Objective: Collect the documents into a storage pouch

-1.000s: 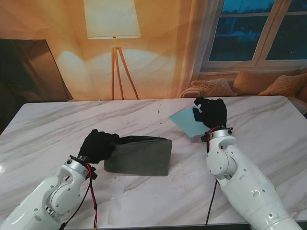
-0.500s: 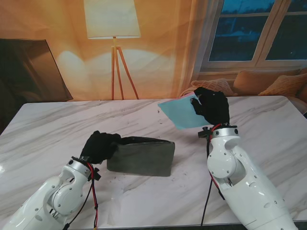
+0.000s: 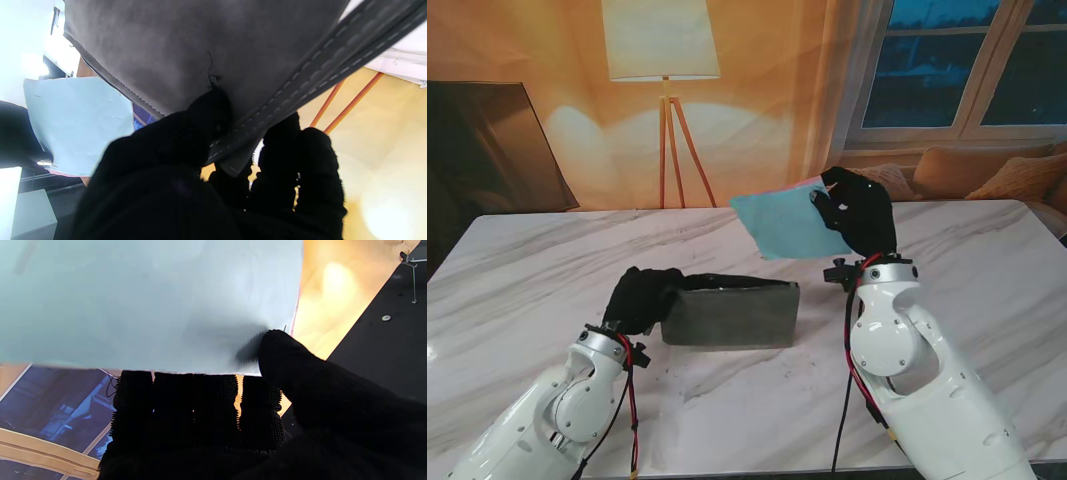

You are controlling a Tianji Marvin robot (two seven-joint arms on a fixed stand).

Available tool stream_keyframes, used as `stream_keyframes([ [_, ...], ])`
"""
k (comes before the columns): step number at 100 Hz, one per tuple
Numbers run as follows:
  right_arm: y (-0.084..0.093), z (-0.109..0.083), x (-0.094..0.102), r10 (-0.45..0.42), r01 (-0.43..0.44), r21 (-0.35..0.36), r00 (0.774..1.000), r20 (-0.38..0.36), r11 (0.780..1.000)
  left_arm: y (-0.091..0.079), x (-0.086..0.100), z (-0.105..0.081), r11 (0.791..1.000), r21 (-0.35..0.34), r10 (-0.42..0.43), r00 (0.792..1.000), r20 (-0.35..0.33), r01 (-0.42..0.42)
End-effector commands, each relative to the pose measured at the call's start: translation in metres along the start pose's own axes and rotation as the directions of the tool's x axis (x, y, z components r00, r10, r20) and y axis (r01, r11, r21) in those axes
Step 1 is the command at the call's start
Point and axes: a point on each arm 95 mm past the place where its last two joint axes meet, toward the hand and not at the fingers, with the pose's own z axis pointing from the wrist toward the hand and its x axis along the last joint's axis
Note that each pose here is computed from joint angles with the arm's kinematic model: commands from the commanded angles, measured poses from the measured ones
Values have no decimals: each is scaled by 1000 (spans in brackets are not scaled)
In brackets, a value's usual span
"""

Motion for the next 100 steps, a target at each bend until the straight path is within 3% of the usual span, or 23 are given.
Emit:
stream_keyframes([
  [1, -3, 1, 7, 28, -28, 8, 1000, 1, 1000, 1, 3, 7, 1000, 16, -14, 1000, 3, 14],
  [21, -6, 1, 11, 82, -82, 7, 997, 11, 997, 5, 2, 19, 999, 30, -31, 1000, 2, 31],
  [52, -14, -6, 14, 178, -178, 37, 984, 16, 983, 17, 0, 33, 998, -3, -61, 998, 3, 61],
  [100, -35, -19, 9, 248, -249, 133, 968, 24, 959, 30, 3, 36, 990, -76, -122, 993, 2, 121],
])
